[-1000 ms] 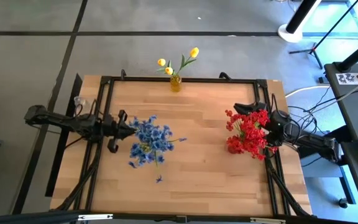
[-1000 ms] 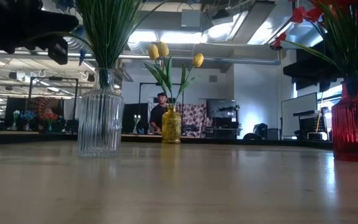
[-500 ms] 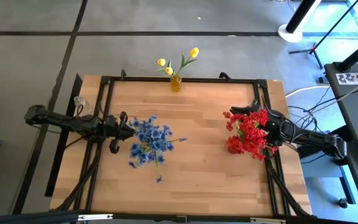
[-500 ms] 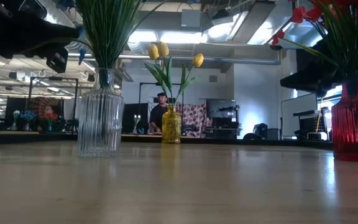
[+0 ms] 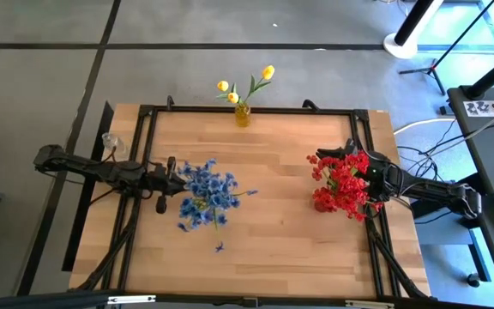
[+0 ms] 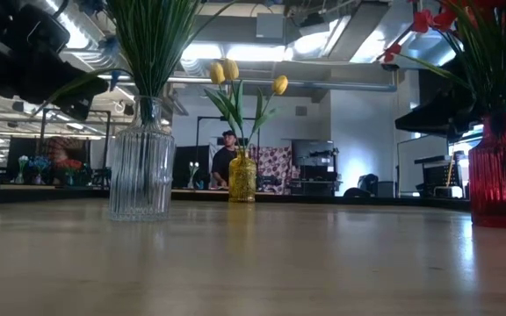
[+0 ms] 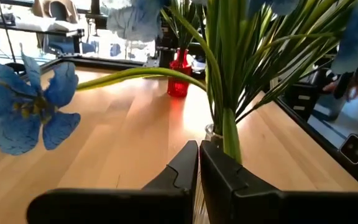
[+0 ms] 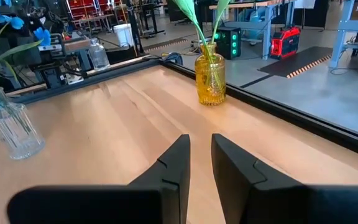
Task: Sort flowers into vase by color
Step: Return to Home Position
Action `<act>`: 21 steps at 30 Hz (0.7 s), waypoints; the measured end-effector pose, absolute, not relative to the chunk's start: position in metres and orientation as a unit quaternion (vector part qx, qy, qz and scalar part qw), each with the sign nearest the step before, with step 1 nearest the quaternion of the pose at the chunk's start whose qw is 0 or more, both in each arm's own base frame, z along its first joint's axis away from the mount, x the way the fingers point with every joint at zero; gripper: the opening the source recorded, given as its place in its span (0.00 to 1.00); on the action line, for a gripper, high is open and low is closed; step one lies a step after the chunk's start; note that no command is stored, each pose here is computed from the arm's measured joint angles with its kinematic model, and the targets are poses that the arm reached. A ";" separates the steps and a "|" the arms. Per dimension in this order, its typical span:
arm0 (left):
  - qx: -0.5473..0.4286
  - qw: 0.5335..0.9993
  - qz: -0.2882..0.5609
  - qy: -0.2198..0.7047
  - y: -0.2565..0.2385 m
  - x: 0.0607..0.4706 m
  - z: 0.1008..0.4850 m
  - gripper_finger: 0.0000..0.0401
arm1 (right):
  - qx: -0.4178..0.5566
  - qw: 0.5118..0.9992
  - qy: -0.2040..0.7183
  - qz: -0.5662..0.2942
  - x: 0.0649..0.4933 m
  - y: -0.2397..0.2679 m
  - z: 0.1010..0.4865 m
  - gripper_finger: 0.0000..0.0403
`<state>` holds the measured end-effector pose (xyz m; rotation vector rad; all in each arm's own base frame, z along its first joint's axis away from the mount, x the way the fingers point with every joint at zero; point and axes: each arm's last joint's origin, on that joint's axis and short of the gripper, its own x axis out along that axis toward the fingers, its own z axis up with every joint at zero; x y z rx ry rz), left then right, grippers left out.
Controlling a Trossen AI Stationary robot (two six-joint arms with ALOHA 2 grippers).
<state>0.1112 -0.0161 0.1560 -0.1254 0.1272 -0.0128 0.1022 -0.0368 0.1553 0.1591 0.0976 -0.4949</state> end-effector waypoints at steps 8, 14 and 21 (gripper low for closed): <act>-0.062 0.996 -0.006 0.064 -0.016 0.111 0.156 0.04 | 0.077 0.965 0.049 -0.244 0.102 -0.037 0.155 0.17; -0.063 0.996 -0.006 0.064 -0.016 0.111 0.156 0.04 | 0.077 0.965 0.049 -0.244 0.102 -0.037 0.155 0.17; -0.063 0.996 -0.006 0.063 -0.016 0.111 0.156 0.04 | 0.075 0.968 0.012 -0.241 0.098 -0.035 0.162 0.17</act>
